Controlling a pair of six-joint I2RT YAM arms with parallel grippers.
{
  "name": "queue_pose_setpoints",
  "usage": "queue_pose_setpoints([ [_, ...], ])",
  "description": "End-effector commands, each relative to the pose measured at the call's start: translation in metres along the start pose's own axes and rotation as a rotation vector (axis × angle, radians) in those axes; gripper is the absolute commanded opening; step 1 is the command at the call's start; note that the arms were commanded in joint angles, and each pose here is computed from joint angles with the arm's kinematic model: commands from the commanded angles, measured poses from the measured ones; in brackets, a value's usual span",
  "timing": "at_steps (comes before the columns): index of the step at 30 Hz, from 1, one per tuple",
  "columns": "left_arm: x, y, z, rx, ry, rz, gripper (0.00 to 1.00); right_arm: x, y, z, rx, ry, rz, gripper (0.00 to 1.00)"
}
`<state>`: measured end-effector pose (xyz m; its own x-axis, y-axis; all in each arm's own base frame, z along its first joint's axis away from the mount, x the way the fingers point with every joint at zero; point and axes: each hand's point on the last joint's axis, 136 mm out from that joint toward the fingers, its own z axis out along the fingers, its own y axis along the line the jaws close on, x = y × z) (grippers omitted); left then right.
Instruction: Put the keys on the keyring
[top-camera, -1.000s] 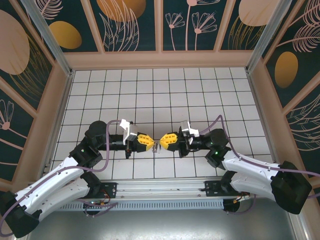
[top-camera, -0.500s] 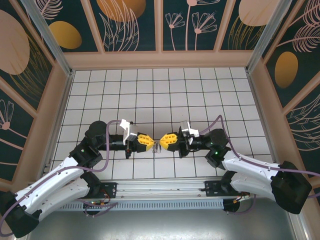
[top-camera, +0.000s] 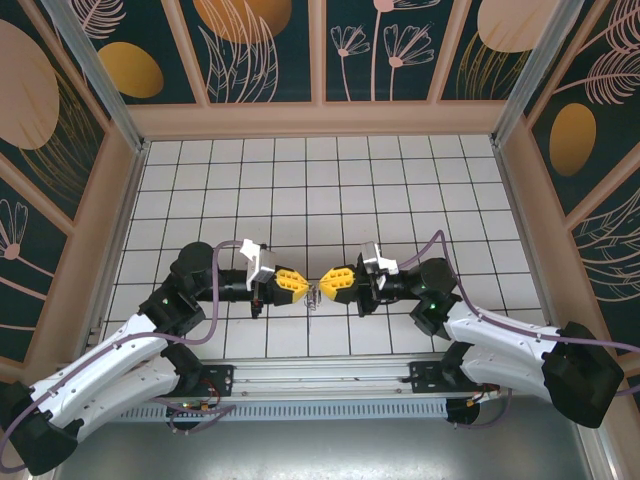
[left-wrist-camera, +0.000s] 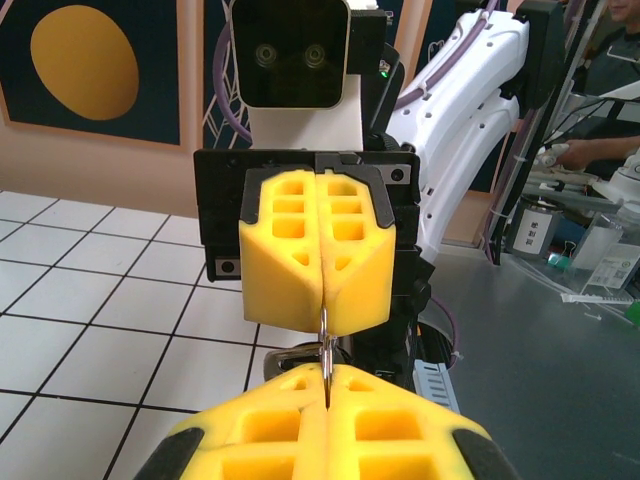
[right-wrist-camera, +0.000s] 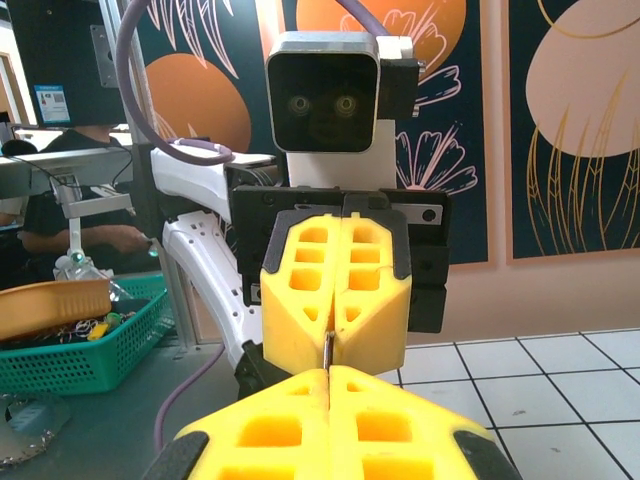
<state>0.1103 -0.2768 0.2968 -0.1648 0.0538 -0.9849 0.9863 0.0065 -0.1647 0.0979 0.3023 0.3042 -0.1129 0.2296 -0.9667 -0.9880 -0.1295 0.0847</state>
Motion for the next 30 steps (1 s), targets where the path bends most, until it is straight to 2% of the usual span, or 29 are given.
queue_pose_setpoints([
  [1,-0.0222,-0.0074,-0.0024,0.015,-0.046,0.061,0.0,-0.0233,0.0102,0.0007,-0.027,-0.071,-0.059,0.0],
  [30,-0.0227,-0.0078,-0.0029,0.014,-0.047,0.062,0.0,-0.0222,0.004,0.002,0.0,-0.072,-0.052,0.0],
])
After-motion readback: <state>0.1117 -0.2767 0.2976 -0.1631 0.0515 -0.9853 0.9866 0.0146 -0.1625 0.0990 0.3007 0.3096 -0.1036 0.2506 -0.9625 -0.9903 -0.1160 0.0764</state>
